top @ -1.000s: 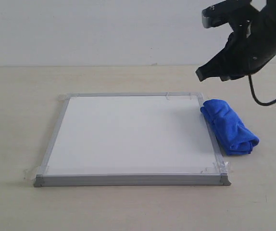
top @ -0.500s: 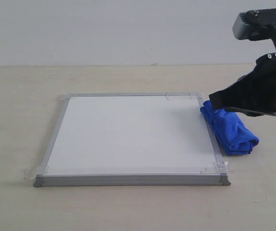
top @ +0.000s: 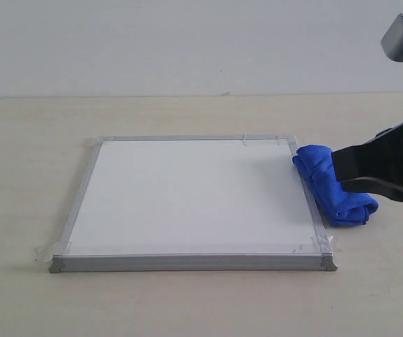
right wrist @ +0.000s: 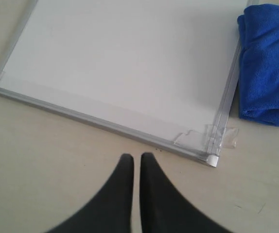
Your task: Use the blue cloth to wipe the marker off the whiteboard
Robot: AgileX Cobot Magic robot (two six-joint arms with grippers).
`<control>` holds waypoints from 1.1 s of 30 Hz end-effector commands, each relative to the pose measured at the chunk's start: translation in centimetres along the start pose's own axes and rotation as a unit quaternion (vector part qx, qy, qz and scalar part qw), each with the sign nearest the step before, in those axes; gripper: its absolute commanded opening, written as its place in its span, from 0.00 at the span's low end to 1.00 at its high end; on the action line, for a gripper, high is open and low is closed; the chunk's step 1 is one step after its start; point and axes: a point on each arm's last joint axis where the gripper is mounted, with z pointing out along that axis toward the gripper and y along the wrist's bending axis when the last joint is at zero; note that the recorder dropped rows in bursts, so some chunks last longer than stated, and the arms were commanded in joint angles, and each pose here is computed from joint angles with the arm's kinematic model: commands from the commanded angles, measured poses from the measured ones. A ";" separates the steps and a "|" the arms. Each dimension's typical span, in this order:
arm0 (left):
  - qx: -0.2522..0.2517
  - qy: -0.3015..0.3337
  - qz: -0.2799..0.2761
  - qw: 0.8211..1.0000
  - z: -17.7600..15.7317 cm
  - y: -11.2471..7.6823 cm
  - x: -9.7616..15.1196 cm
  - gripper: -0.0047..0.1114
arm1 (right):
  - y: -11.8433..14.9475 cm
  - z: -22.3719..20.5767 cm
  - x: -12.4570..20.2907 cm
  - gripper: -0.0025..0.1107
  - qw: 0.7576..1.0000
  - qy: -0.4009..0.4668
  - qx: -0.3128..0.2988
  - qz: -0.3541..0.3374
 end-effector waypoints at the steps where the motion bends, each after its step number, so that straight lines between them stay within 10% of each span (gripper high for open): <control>1: 0.000 -0.008 0.000 1.000 -0.1 0.0 -0.2 0.08 | 0.1 -0.2 -0.1 0.02 1.000 -0.013 -0.002 0.001; 17: 0.000 -0.008 0.000 1.000 -0.1 0.0 -0.2 0.08 | -0.1 0.0 0.2 0.02 0.998 -0.063 -0.005 -0.007; 33: 0.000 -0.008 0.000 1.000 -0.1 0.0 -0.2 0.08 | -3.6 -1.5 11.1 0.02 0.938 -0.345 -0.044 0.015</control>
